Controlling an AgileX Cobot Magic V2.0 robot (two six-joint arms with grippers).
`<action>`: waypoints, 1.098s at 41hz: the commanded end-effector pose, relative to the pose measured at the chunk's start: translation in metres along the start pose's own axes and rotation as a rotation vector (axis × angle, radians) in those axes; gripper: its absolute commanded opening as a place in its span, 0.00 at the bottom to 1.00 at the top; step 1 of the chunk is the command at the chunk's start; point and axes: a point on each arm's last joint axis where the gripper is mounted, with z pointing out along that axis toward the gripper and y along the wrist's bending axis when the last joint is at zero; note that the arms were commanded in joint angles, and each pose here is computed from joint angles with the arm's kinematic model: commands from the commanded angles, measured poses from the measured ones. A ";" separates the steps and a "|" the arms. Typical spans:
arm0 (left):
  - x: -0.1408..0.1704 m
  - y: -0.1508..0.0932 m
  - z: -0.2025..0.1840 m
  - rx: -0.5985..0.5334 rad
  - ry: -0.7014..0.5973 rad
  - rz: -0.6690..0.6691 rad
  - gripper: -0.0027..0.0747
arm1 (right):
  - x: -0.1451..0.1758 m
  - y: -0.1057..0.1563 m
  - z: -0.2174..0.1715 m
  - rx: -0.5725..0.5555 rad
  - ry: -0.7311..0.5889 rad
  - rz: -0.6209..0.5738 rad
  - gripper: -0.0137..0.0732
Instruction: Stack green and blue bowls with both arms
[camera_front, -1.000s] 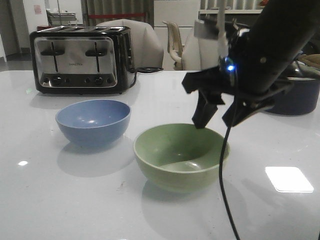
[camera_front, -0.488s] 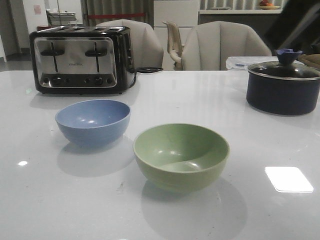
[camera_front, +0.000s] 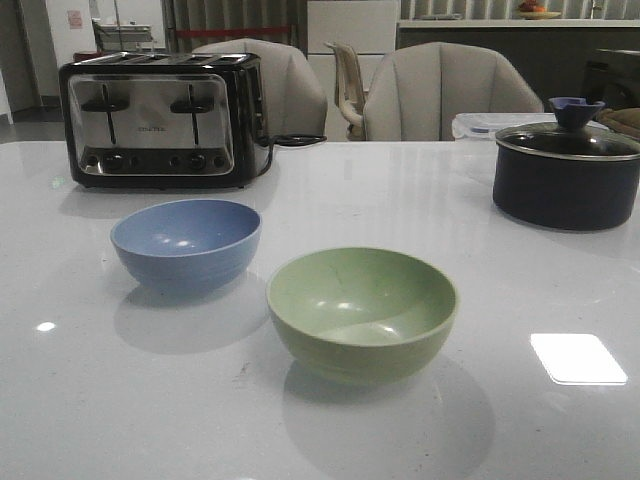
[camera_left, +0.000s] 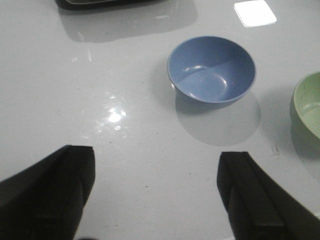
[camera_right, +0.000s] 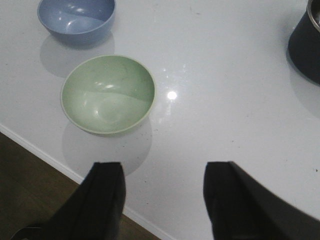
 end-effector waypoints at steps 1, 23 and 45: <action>-0.028 -0.007 0.014 0.034 -0.028 0.021 0.77 | -0.013 -0.001 -0.006 0.009 -0.095 -0.018 0.70; -0.080 -0.013 0.198 0.041 0.331 0.015 0.77 | -0.013 -0.001 -0.006 0.009 -0.094 -0.018 0.70; -0.082 -0.015 0.283 0.042 0.371 0.008 0.43 | -0.013 -0.001 -0.006 0.009 -0.094 -0.018 0.70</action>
